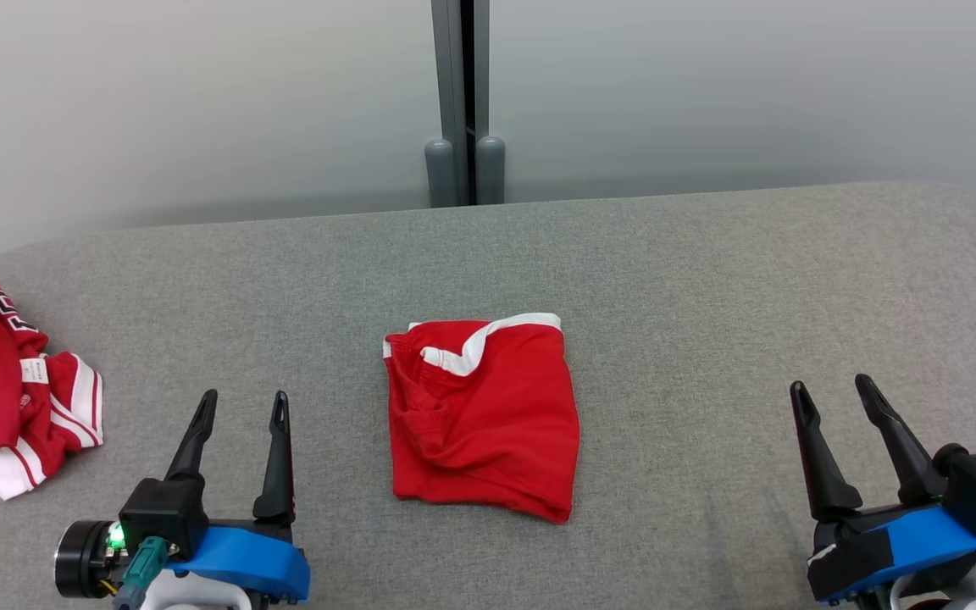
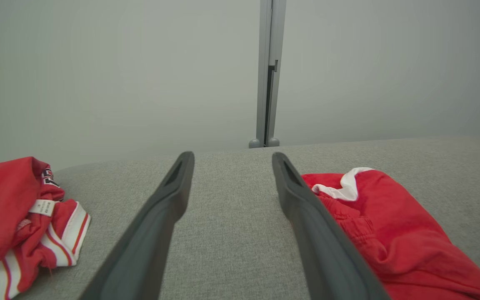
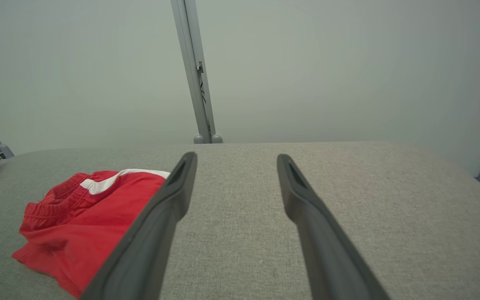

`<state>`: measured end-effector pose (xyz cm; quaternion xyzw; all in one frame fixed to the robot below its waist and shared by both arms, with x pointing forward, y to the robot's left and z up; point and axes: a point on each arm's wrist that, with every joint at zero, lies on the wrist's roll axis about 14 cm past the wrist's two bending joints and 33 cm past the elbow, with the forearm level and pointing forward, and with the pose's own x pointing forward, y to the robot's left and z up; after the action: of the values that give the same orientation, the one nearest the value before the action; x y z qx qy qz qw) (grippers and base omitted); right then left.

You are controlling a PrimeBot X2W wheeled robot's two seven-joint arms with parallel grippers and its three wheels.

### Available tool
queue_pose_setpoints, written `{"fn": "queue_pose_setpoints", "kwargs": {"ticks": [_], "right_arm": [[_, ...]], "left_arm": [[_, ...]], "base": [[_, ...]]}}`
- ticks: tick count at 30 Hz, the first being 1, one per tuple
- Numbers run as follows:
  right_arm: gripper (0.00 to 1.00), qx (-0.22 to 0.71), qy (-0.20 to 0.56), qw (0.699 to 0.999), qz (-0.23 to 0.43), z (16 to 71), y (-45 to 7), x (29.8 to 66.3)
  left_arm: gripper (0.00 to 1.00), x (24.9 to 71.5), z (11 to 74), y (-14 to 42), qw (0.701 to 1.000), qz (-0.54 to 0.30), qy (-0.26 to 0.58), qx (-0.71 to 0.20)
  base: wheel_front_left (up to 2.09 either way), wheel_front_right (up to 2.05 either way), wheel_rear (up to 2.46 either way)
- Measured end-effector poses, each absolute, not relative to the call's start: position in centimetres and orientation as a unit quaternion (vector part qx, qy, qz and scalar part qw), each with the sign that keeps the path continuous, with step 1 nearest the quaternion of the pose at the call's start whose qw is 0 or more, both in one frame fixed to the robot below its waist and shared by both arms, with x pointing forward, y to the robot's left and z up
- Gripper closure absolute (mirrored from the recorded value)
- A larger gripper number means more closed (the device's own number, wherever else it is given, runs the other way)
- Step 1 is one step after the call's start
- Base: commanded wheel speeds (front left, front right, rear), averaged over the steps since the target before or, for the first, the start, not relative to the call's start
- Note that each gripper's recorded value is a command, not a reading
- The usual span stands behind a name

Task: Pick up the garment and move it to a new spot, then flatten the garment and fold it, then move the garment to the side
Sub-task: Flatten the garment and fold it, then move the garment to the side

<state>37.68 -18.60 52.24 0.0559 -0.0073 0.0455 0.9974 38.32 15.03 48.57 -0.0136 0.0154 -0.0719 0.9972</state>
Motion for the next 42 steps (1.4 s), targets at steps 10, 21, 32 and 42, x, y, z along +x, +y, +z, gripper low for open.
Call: {"fn": "queue_pose_setpoints", "kwargs": {"ticks": [10,21,32,42], "right_arm": [[0.0,0.057,-0.008,0.997,0.047,52.4,-18.4,37.6],[0.0,0.059,0.036,0.995,0.068,49.8,-17.2,40.1],[0.0,0.104,0.147,0.965,0.19,42.1,-7.2,42.9],[0.52,0.1,0.25,0.937,0.225,36.7,-3.9,42.7]], "left_arm": [[0.0,38.3,48.7,15.1,0.997,-0.071,0.012,-0.014],[0.0,40.4,48.9,15.0,0.997,-0.072,0.001,-0.014],[0.0,42.0,48.0,17.2,0.999,-0.035,0.006,-0.014],[0.0,42.1,48.8,19.0,1.0,-0.004,-0.01,-0.012]], "base": [[0.0,0.0,0.0],[0.0,0.0,0.0],[0.0,0.0,0.0],[0.0,0.0,0.0]]}}
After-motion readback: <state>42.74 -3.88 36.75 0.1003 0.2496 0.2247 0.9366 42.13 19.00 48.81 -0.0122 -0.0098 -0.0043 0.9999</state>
